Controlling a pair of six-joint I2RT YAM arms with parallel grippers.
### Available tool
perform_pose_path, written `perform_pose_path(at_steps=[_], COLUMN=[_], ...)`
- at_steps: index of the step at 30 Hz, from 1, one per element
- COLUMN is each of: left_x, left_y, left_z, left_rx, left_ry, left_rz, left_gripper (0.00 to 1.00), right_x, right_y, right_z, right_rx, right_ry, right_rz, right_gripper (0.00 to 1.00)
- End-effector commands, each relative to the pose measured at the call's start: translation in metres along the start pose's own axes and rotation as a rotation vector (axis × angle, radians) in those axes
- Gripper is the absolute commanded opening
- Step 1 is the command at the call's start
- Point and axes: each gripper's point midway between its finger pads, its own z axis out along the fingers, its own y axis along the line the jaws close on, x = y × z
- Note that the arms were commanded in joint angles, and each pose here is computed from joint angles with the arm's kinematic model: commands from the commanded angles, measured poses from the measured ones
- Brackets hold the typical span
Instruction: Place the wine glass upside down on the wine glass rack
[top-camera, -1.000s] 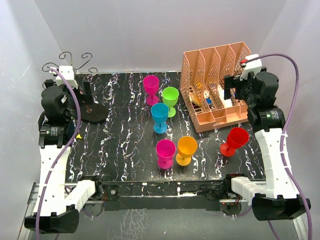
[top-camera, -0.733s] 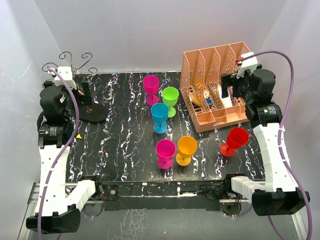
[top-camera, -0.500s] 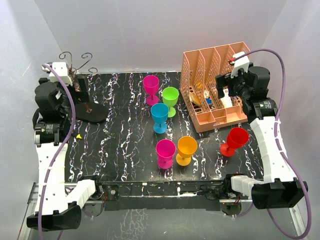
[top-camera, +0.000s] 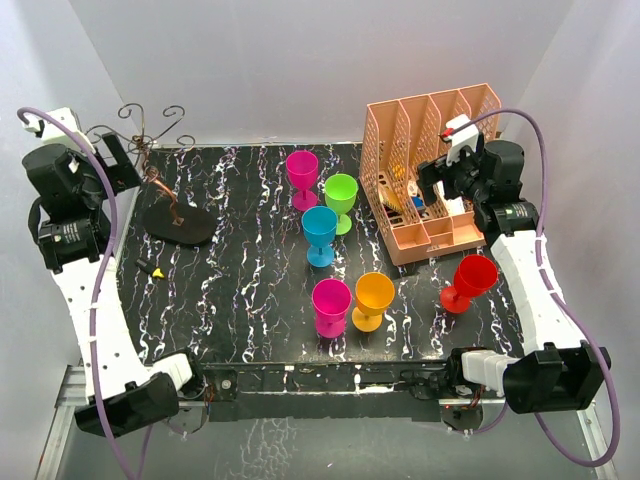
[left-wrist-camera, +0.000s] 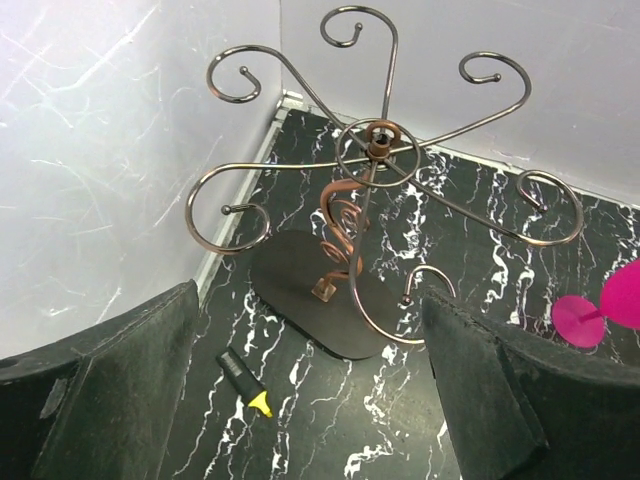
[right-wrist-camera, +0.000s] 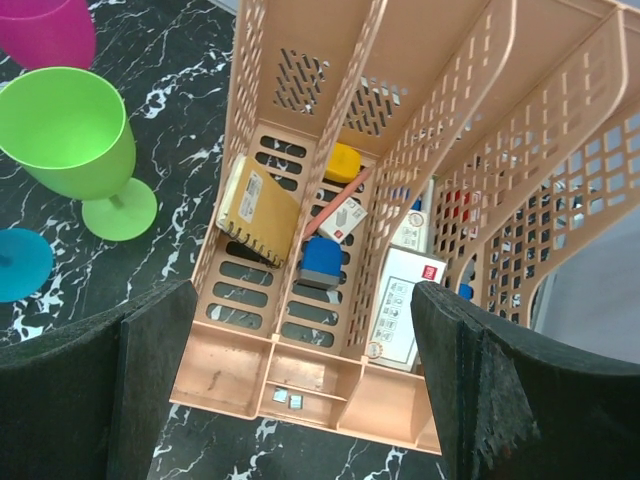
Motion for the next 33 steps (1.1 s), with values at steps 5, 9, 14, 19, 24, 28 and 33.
perform_pose_path(at_steps=[5,9,14,19,24,28,33], left_x=[-0.005,0.003,0.021,0.037,0.045,0.051,0.059], left_y=[-0.017,-0.022,-0.035,-0.050,-0.046,-0.048,-0.045], left_z=[0.003,0.015,0.030,0.041,0.048,0.051,0.055], left_rx=[0.103,0.134,0.150,0.134,0.073,0.068,0.045], left_ry=[0.071,0.151,0.252,0.289,0.295,0.303,0.314], left_rz=[-0.029,-0.032,0.017,0.105,0.138,0.153,0.178], left_gripper=[0.89,0.88,0.90,0.92,0.90,0.83,0.75], right_x=[-0.016,-0.011,-0.006,-0.001,0.004,0.007,0.012], right_y=[0.017,0.022,0.027,0.029,0.030,0.031,0.033], right_z=[0.009,0.012,0.015,0.018,0.020,0.022,0.024], right_rx=[-0.054,-0.065,-0.077,-0.086,-0.087,-0.091,-0.098], right_ry=[-0.072,-0.060,-0.049,-0.039,-0.030,-0.024,-0.014], right_rz=[-0.019,-0.022,-0.024,-0.020,-0.017,-0.015,-0.011], right_gripper=[0.98,0.98,0.98,0.98,0.98,0.98,0.98])
